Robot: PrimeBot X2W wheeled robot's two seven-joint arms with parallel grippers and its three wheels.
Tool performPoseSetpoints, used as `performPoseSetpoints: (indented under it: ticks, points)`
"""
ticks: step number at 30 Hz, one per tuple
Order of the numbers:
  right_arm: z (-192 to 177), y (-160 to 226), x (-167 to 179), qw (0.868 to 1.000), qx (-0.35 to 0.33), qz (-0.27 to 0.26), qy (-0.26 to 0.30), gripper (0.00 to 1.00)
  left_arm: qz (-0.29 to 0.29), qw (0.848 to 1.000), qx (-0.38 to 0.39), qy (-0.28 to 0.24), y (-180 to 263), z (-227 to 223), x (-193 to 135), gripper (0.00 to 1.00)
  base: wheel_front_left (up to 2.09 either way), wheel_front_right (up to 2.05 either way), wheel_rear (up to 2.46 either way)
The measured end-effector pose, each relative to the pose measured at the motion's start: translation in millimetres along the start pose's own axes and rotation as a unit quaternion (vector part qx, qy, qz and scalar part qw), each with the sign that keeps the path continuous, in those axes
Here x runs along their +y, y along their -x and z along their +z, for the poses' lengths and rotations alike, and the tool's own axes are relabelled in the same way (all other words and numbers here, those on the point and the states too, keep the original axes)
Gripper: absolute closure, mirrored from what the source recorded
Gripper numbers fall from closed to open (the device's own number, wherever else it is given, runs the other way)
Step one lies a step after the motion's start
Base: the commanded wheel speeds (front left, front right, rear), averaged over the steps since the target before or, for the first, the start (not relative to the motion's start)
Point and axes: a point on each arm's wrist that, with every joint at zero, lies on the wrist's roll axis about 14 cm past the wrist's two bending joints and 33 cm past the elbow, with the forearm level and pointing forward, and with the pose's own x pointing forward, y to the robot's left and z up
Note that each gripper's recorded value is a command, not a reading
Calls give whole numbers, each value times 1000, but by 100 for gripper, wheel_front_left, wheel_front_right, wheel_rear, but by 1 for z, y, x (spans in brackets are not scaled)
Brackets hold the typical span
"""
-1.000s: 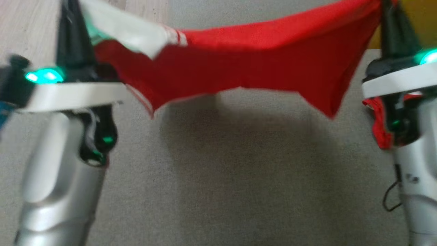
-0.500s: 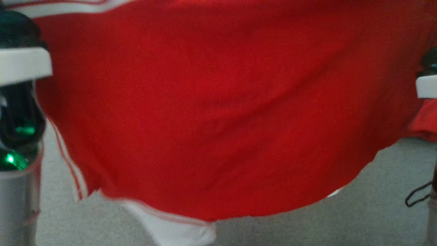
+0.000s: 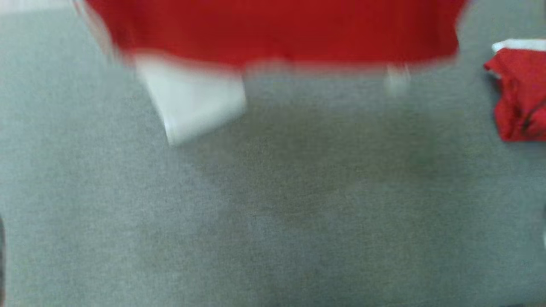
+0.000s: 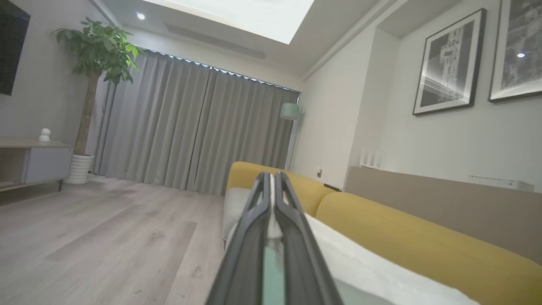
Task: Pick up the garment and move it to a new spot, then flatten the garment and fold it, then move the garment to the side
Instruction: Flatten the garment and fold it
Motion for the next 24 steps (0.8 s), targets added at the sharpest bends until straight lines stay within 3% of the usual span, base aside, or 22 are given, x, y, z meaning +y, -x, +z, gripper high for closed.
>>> performPoseSetpoints:
  ticks: [7, 11, 15, 19, 23, 24]
  points:
    - [-18, -60, -16, 999, -36, -15, 24, 100, 16, 998, -64, -19, -54, 16, 17, 100, 0, 0, 0]
    - [-51, -67, -20, 999, -19, -25, 15, 100, 8, 998, -39, -42, -56, -16, 24, 100, 0, 0, 0]
    - [-120, -41, -11, 997, 74, -20, 7, 100, 3, 998, 11, -54, -38, -68, 31, 100, 0, 0, 0]
    - [-193, 12, 6, 983, 183, -4, -4, 100, 2, 994, 91, -64, 5, -134, 38, 100, 0, 0, 0]
    - [-230, 64, 24, 963, 267, 26, -1, 100, 4, 979, 190, -67, 77, -199, 46, 100, 0, 0, 0]
    - [-230, 64, 24, 963, 267, 26, -1, 100, 4, 979, 190, -67, 77, -199, 46, 100, 0, 0, 0]
